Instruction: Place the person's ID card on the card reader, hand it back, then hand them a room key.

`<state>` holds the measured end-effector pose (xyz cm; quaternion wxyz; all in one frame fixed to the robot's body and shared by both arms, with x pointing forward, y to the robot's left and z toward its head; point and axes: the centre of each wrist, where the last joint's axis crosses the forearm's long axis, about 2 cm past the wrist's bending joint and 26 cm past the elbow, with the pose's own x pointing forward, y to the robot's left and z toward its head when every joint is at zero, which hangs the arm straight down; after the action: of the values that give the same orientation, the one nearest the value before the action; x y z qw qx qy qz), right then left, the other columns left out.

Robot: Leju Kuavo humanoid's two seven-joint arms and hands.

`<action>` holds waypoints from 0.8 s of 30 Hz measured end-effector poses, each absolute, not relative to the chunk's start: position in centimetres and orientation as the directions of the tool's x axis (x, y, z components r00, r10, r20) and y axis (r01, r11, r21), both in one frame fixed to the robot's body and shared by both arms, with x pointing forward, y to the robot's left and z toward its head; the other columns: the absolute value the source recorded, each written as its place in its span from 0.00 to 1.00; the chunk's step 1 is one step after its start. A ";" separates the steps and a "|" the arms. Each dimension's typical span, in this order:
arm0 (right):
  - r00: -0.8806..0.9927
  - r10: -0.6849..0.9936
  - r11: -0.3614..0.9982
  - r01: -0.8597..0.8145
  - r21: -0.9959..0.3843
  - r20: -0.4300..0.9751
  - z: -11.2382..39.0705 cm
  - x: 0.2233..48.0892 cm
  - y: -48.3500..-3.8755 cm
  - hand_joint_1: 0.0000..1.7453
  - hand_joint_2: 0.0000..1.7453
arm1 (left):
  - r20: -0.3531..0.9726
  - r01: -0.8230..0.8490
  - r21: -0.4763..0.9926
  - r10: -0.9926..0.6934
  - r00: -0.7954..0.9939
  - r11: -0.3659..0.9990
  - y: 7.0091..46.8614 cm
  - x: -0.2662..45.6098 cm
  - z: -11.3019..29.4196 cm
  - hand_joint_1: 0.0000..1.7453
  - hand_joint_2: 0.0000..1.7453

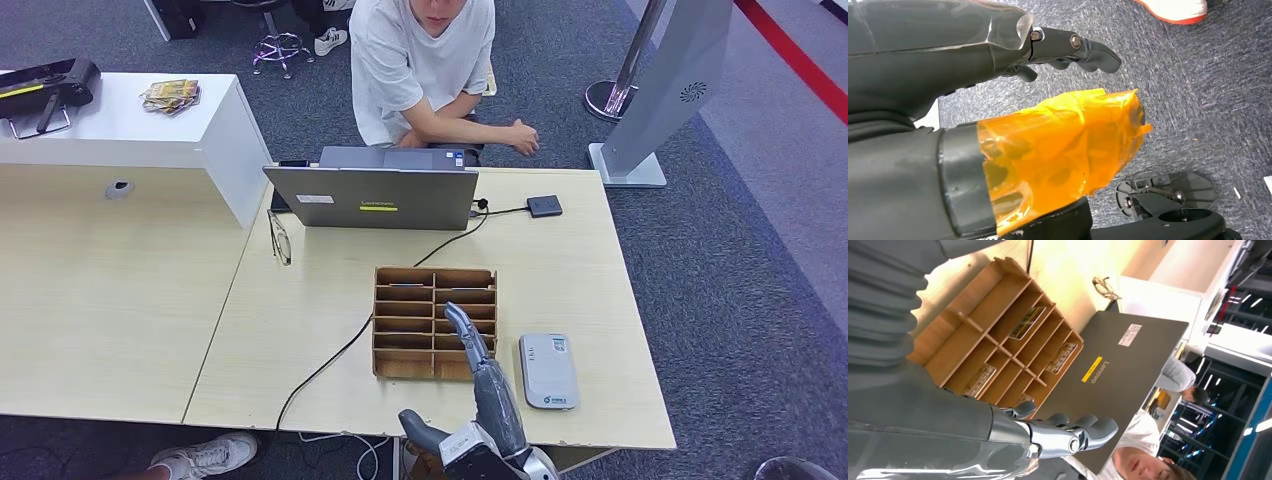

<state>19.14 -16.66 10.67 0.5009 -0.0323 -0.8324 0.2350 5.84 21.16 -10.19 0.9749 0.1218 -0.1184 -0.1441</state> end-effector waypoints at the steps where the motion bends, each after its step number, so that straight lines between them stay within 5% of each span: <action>1: -0.497 0.302 0.884 -0.174 -0.434 0.814 10.6 19.1 -16.7 0.00 1.00 | 0.196 0.252 0.271 -0.310 0.930 0.929 21.2 5.8 -10.2 0.00 0.00; 24: -0.507 0.674 0.659 0.083 -0.748 0.537 9.9 20.0 -16.9 0.00 1.00 | 0.196 0.274 0.264 -0.330 0.924 0.925 21.1 5.9 -10.2 0.00 0.00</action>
<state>20.00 -16.94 9.91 0.4365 -0.2369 -0.7993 0.3384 5.85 21.10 -10.19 0.9737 0.1166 -0.1192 -0.1550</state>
